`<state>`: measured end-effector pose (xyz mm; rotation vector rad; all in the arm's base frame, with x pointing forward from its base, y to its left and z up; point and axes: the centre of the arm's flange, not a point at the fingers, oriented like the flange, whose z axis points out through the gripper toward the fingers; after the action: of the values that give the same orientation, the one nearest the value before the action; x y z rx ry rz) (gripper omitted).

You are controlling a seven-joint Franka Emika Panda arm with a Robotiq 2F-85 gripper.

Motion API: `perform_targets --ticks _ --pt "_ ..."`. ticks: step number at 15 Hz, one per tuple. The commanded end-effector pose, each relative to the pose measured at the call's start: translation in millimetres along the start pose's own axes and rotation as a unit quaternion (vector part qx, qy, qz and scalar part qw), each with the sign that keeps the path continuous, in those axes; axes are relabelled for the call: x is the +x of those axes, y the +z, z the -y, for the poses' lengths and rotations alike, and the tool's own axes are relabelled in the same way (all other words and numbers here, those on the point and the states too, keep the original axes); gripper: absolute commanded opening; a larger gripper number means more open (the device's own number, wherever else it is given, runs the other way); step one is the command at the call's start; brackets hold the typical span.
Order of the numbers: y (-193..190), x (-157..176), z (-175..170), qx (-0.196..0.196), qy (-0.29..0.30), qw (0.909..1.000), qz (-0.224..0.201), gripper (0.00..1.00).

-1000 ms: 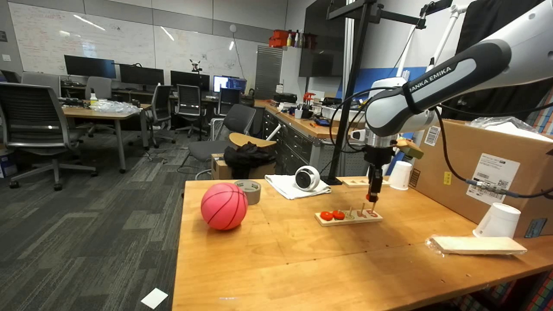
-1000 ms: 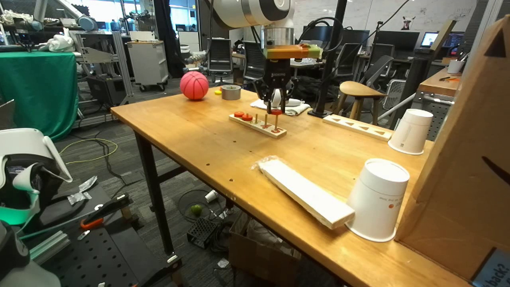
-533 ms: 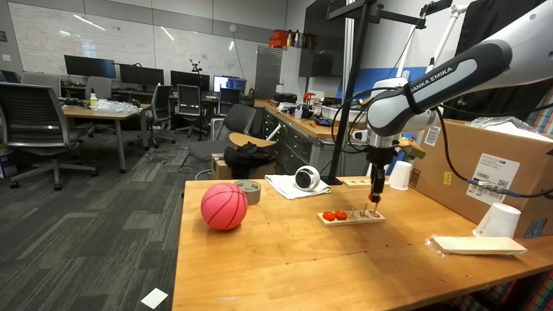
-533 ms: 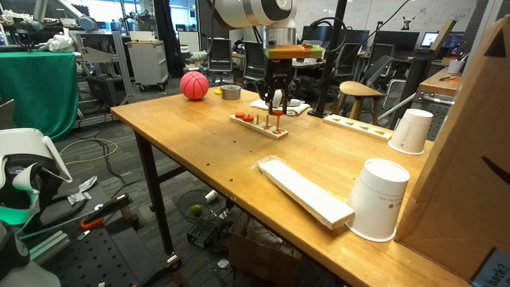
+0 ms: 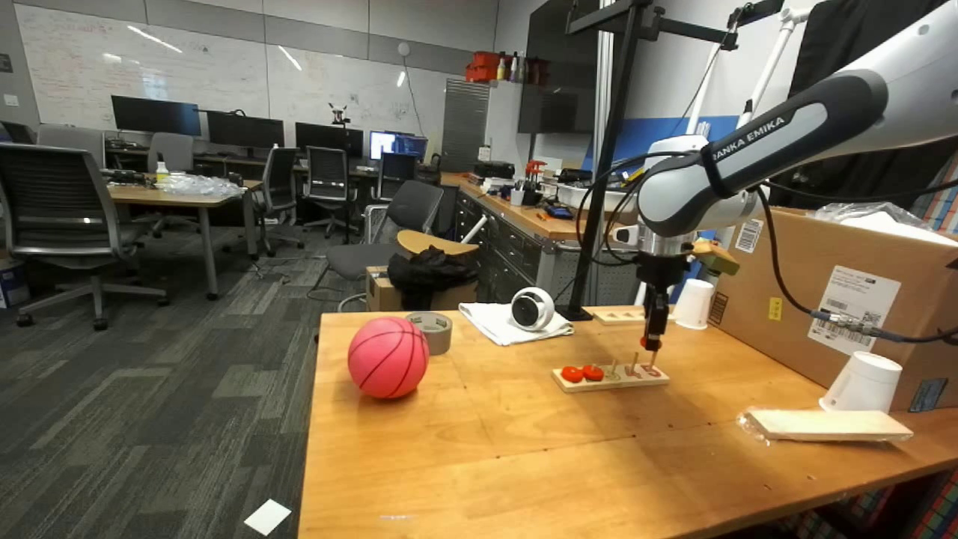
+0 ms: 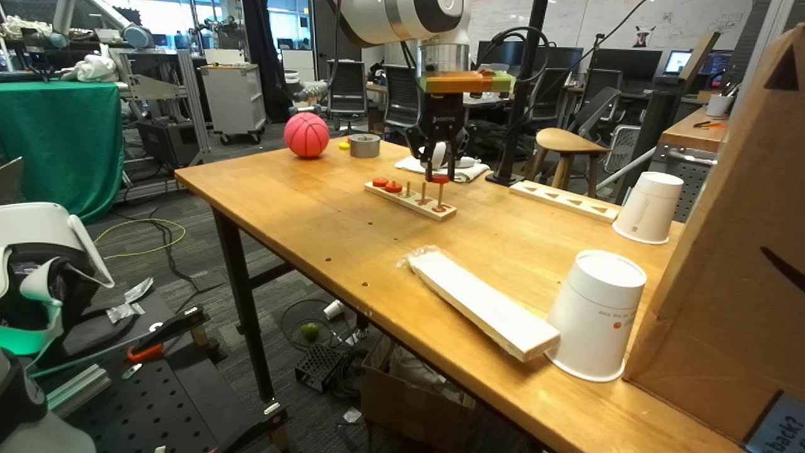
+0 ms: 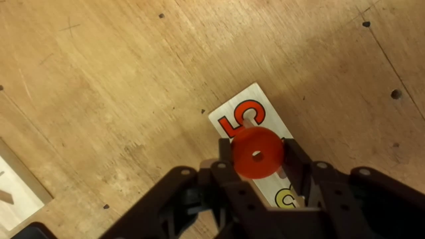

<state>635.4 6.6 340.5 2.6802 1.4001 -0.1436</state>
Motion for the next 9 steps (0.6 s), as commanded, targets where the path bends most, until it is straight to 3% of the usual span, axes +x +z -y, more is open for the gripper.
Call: perform_targets --ticks 1,9 --pt "-6.3 -5.3 -3.6 -0.009 -0.002 1.0000 0.002 0.17" --pt "-14.4 -4.6 -6.9 -0.017 -0.001 0.9999 -0.002 0.17"
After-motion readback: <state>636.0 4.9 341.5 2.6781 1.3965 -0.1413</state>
